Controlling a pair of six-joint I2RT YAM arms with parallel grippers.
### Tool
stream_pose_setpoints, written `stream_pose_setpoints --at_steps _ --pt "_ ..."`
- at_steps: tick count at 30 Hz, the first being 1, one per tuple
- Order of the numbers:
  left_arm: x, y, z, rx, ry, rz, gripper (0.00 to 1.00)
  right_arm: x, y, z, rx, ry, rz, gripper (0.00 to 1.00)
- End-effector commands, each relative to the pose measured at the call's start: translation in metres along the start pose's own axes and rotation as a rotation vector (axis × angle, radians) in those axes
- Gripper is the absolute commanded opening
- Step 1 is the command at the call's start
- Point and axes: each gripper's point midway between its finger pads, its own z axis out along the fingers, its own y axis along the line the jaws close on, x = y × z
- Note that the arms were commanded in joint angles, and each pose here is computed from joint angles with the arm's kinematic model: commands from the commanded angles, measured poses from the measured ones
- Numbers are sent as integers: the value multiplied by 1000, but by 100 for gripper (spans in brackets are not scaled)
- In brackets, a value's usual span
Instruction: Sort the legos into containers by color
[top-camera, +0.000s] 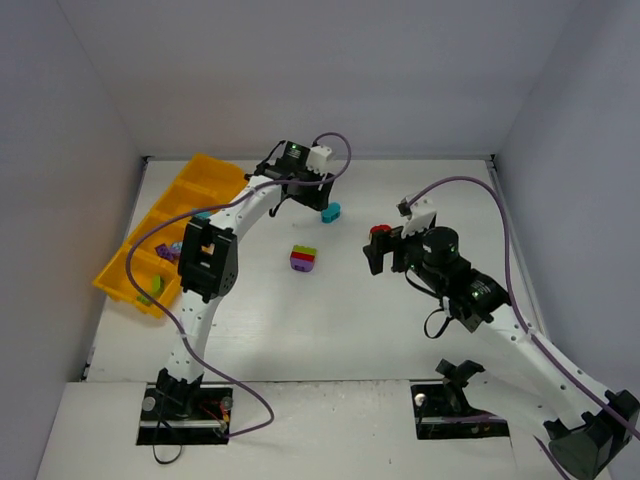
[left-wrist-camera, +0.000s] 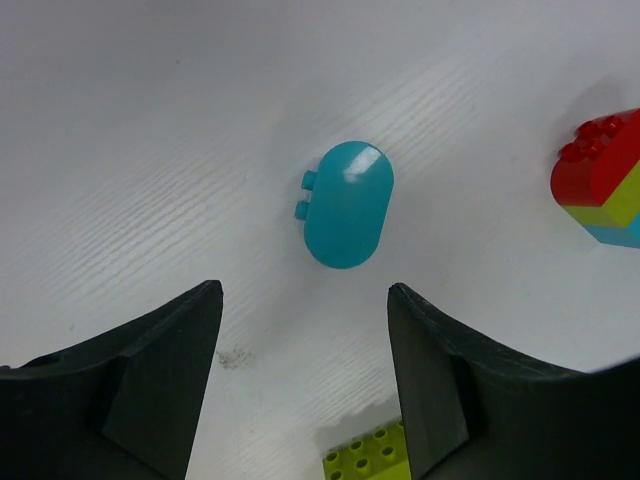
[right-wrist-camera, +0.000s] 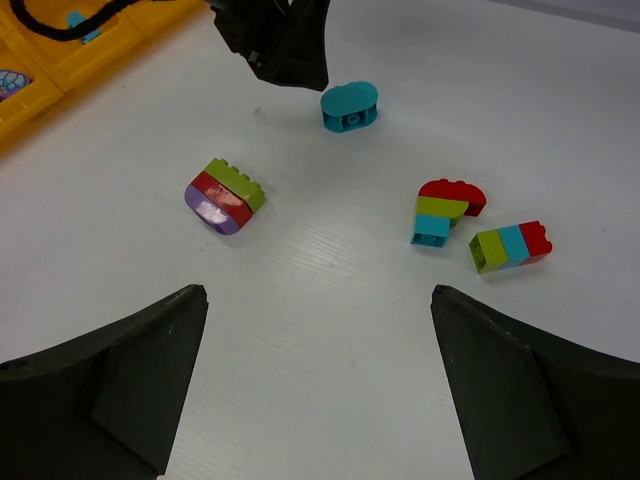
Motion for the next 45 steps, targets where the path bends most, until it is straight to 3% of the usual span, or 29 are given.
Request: stream_pose_setpoints --at_steps 1,8,14,17,21,22,27,34,41,45 --pt "-43 -15 -9 12 -112 71 61 -34 -1 -8 9 -101 6 91" --pt "-28 -26 30 -1 -72 67 61 -32 -2 -9 11 -97 9 91" --pt "-25 -24 44 -16 -78 43 61 -28 -1 -9 10 -91 13 91" --pt "-27 -23 45 -20 -88 30 56 -28 -2 -8 13 -90 9 91" --pt "-30 -22 40 -35 -110 10 17 -27 -2 -7 14 -85 8 91" --pt "-30 -20 38 -50 -118 0 12 -27 -2 -7 14 -84 10 91" --pt "-54 1 -11 -163 -254 -40 1 -26 -1 -5 8 -77 6 91" --pt "-40 80 -106 -450 -309 -250 1 -22 -2 2 17 -58 2 91" --pt "31 178 -171 -717 -227 -511 1 -19 1 11 4 -47 12 91" --pt "55 204 -196 -817 -196 -584 2 -21 2 14 0 -46 12 91"
